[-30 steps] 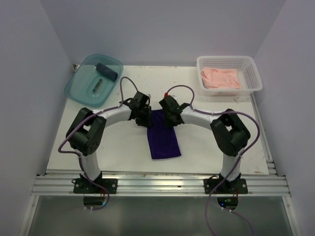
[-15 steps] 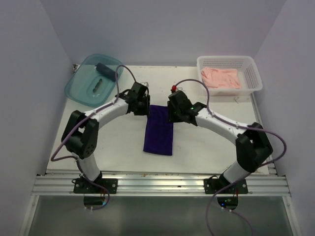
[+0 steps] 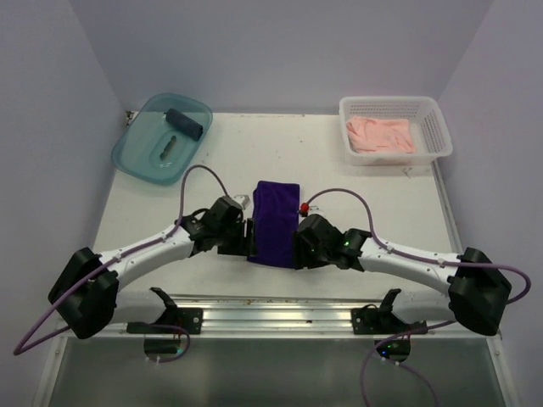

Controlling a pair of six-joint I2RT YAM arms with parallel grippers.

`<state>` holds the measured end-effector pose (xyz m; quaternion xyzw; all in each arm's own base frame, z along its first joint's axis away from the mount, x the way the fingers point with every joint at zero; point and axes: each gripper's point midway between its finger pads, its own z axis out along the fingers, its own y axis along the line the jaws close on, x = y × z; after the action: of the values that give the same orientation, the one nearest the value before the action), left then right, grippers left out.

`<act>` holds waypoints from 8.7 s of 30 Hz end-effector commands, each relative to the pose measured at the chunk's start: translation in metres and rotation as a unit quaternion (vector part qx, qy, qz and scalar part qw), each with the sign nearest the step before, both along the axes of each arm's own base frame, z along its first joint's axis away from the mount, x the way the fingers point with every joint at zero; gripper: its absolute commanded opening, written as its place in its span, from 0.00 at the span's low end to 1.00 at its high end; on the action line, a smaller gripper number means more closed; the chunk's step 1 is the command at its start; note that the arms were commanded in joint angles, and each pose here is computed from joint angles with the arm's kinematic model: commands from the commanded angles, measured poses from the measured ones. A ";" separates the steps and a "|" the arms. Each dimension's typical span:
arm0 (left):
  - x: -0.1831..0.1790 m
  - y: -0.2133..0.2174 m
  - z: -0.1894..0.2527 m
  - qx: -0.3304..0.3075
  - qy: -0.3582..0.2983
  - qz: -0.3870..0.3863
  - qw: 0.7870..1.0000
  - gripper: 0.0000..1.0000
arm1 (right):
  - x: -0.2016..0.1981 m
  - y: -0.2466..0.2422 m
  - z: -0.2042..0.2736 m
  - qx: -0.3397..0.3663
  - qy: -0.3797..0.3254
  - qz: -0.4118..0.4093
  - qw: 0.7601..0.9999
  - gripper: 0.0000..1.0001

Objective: Roll the towels
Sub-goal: Fold the towel, then roll the towel

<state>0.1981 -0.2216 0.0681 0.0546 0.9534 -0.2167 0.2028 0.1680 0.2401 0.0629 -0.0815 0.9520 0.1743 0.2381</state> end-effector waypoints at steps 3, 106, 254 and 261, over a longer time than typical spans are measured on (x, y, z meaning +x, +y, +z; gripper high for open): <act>-0.027 -0.007 -0.018 -0.036 0.036 0.005 0.999 0.59 | -0.008 0.016 -0.002 0.045 0.014 -0.026 0.999 0.52; 0.028 0.004 0.014 -0.043 0.028 0.060 0.997 0.00 | 0.059 0.012 0.030 -0.016 -0.063 -0.057 0.996 0.00; 0.076 0.020 0.013 -0.182 0.025 0.072 0.980 0.91 | 0.056 0.114 0.011 0.088 -0.109 0.124 0.982 0.00; 0.069 -0.018 0.010 -0.221 0.021 0.037 0.974 0.92 | 0.041 0.114 0.020 0.140 -0.093 0.147 0.975 0.00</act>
<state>0.2579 -0.2165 0.0627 -0.0498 0.9128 -0.3666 0.1730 0.2147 0.3313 0.0494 -0.1978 0.9023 0.2488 0.2911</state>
